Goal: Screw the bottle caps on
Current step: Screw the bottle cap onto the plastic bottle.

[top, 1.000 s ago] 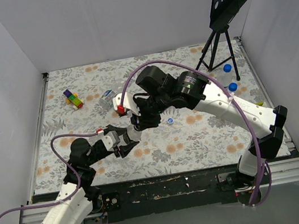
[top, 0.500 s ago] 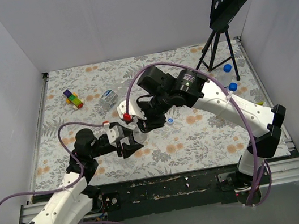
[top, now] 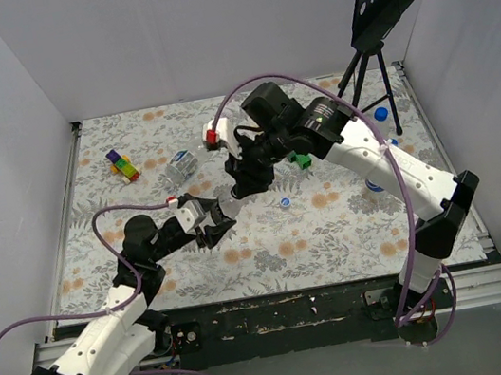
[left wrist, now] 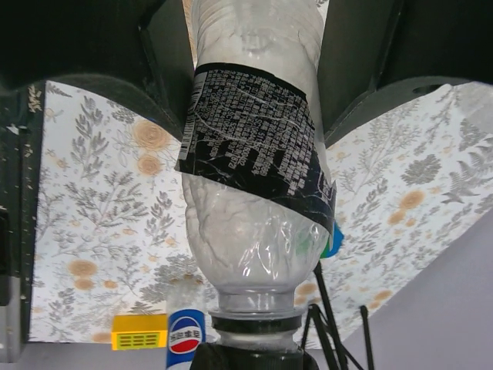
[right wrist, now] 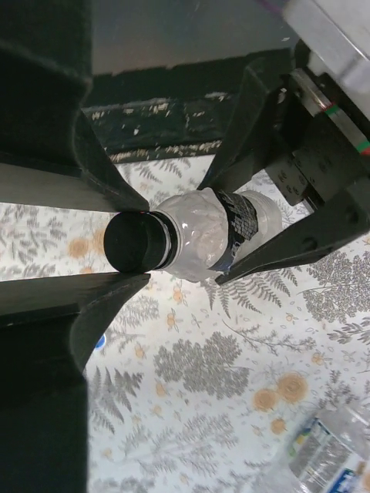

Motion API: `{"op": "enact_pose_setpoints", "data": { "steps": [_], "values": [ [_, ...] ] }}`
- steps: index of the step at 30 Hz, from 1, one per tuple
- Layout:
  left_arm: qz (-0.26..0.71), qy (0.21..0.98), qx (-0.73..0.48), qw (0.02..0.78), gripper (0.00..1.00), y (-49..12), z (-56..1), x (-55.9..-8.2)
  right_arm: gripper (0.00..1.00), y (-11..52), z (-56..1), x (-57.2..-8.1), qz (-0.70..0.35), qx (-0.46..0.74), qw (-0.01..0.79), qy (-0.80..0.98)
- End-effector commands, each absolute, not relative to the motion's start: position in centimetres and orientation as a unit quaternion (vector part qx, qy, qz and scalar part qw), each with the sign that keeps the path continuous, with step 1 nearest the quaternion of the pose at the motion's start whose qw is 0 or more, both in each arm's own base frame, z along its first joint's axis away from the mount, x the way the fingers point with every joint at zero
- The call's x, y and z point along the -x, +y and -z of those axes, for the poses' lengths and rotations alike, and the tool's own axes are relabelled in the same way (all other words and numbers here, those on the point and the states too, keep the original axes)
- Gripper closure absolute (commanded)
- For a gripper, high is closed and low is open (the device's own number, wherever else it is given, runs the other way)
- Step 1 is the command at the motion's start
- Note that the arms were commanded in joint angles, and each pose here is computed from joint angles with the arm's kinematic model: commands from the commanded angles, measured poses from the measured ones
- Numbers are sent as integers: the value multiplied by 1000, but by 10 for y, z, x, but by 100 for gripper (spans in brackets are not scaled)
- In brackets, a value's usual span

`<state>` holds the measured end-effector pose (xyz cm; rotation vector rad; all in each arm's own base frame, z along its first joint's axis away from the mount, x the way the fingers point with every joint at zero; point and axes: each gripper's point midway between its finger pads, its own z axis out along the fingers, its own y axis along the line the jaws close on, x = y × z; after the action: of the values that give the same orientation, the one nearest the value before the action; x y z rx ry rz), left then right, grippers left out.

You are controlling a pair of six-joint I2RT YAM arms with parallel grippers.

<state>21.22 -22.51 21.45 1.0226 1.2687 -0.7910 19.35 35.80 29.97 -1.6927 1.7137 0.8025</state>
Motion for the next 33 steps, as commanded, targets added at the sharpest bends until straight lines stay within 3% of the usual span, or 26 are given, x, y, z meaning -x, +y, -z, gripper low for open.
{"op": "enact_pose_setpoints", "data": {
  "steps": [1,7,12,24,33],
  "values": [
    [271,426,-439,743,69,-222,-296,-218,82,359,-271,-199,-329,511,204,768],
    [245,420,-421,766,69,-227,-297,-225,82,365,-271,-190,-376,391,141,828],
    [234,426,-406,774,71,-229,-292,-229,81,365,-264,-194,-369,311,134,866],
    [243,466,-389,757,72,-232,-263,-240,81,364,-282,-216,-340,273,194,879],
    [253,503,-370,739,73,-233,-246,-249,81,361,-342,-236,-356,277,286,846]
  ]
}}
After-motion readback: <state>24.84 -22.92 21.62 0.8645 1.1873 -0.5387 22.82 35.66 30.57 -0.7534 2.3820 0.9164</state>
